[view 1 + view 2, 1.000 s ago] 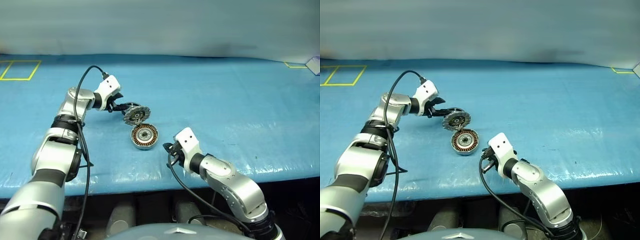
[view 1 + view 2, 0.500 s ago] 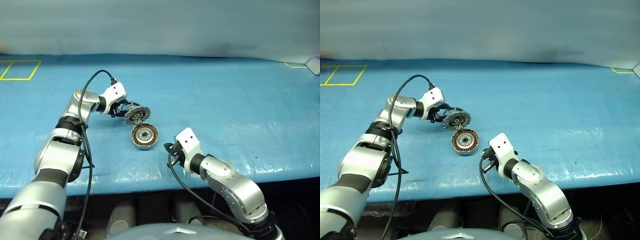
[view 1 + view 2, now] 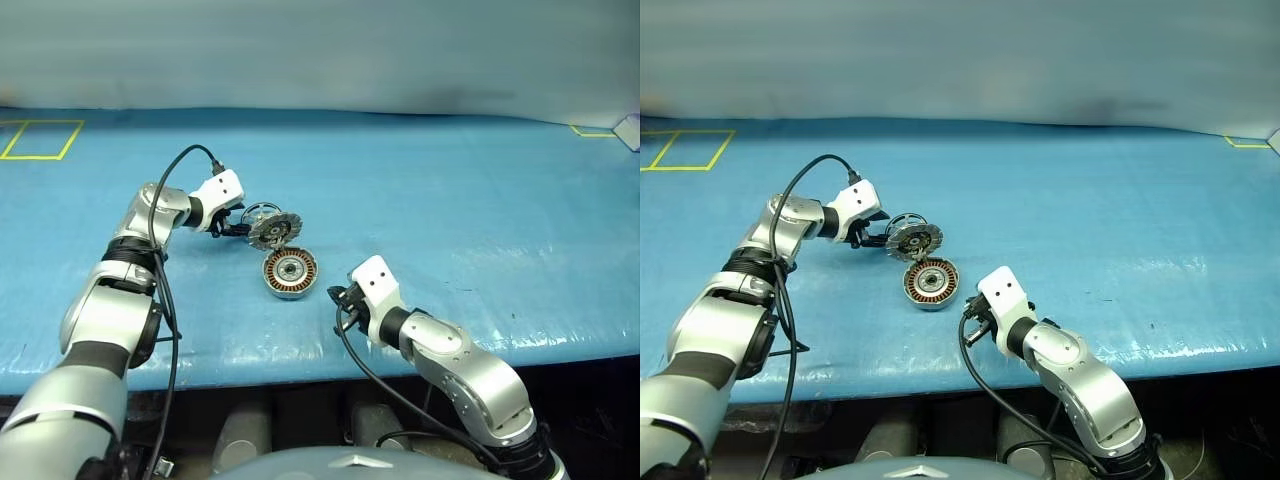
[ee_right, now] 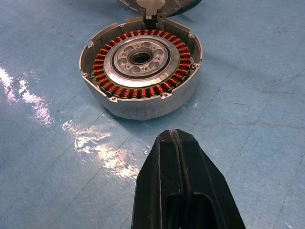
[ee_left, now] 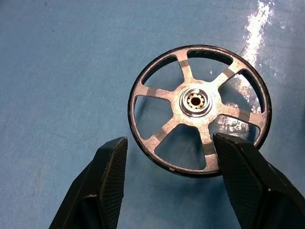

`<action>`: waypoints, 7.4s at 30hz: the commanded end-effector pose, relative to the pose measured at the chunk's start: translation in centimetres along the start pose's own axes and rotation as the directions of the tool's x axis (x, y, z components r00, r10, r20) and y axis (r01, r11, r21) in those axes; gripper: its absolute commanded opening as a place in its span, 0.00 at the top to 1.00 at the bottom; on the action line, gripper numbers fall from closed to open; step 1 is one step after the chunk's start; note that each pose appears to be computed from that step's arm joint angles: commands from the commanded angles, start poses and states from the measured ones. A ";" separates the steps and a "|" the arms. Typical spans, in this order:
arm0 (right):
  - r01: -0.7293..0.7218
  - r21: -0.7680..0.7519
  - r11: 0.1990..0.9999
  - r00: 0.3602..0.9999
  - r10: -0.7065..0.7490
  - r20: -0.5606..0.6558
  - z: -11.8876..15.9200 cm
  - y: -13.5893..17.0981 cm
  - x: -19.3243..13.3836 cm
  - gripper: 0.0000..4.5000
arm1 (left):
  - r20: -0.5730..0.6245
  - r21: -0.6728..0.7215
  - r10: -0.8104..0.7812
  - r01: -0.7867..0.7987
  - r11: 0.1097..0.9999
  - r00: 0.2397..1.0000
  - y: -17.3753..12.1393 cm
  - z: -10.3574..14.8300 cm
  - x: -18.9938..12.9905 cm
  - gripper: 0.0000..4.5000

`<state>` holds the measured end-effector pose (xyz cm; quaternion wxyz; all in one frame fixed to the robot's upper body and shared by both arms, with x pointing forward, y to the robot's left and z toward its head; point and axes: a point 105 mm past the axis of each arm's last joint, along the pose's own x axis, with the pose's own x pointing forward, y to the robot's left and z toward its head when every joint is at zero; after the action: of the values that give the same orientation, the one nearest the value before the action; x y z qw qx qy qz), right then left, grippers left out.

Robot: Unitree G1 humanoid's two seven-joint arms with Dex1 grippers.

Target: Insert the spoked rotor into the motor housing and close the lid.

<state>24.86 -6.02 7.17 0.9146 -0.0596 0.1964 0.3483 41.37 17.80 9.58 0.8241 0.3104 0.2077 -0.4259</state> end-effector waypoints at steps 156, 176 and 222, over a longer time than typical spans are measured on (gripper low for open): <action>0.028 0.131 0.991 0.959 -0.064 0.277 -3.1 -1.1 -0.8 1.00 | -0.036 0.392 -0.298 0.288 0.874 0.954 -9.5 6.9 -2.8 0.80; 0.035 0.131 0.991 0.959 -0.071 0.276 -3.0 -1.3 -0.7 1.00 | -0.083 0.405 -0.287 0.296 0.865 0.954 -9.8 5.7 -1.4 0.80; 0.008 0.073 0.997 0.947 -0.032 0.319 -0.1 -1.2 -0.7 1.00 | 0.723 -0.060 -0.304 0.495 0.867 0.620 -10.7 13.9 -9.8 0.99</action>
<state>25.16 -7.70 5.86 0.9407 0.0287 0.0819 0.3279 27.28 8.04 19.12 0.7266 -0.0063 0.0544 -0.6849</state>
